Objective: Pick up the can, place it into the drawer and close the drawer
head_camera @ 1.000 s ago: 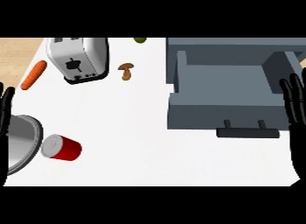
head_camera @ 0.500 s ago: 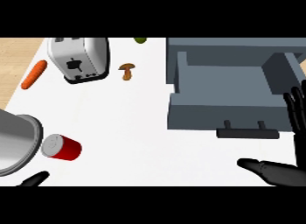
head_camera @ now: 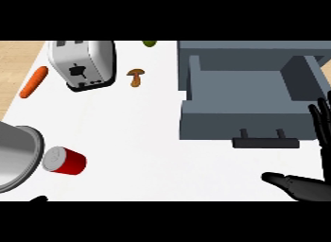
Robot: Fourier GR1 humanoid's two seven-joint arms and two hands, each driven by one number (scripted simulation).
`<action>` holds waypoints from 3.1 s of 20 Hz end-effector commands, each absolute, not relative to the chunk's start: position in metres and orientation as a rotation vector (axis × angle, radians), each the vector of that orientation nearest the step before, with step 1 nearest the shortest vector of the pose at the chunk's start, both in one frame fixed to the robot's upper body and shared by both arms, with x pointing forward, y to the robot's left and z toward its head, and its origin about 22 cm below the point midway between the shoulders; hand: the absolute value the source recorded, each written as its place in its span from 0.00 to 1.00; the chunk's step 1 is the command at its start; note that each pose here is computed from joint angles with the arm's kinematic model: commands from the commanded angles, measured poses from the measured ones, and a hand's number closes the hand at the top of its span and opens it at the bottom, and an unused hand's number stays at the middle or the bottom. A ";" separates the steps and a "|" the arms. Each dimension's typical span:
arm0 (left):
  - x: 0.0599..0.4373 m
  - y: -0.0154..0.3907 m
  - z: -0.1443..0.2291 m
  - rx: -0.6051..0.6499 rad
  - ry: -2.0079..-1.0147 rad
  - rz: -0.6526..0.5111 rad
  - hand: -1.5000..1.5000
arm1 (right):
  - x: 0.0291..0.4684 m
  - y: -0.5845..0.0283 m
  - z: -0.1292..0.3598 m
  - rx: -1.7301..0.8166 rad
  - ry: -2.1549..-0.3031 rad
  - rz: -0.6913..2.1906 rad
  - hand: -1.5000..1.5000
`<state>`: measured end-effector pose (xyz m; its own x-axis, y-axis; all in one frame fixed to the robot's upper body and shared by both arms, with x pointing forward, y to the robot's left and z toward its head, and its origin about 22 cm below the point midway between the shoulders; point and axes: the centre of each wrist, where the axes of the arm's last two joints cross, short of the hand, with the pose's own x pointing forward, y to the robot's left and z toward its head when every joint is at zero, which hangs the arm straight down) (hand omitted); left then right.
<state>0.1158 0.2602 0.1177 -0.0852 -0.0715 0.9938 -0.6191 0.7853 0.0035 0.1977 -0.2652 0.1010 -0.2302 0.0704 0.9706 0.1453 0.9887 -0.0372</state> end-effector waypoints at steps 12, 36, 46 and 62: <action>0.145 0.237 0.072 0.556 -1.495 0.492 0.00 | 0.175 -0.287 0.117 -0.178 -1.832 -0.050 0.00; 0.157 0.275 -0.073 0.644 -1.390 0.590 0.00 | 0.154 -0.310 0.136 -0.199 -1.841 -0.052 0.00; 0.165 0.294 -0.122 0.632 -1.357 0.622 0.00 | 0.150 -0.295 0.127 -0.222 -1.843 -0.063 0.00; 0.200 0.320 -0.140 0.490 -1.409 0.532 0.00 | 0.162 -0.305 0.143 -0.220 -1.863 -0.064 0.00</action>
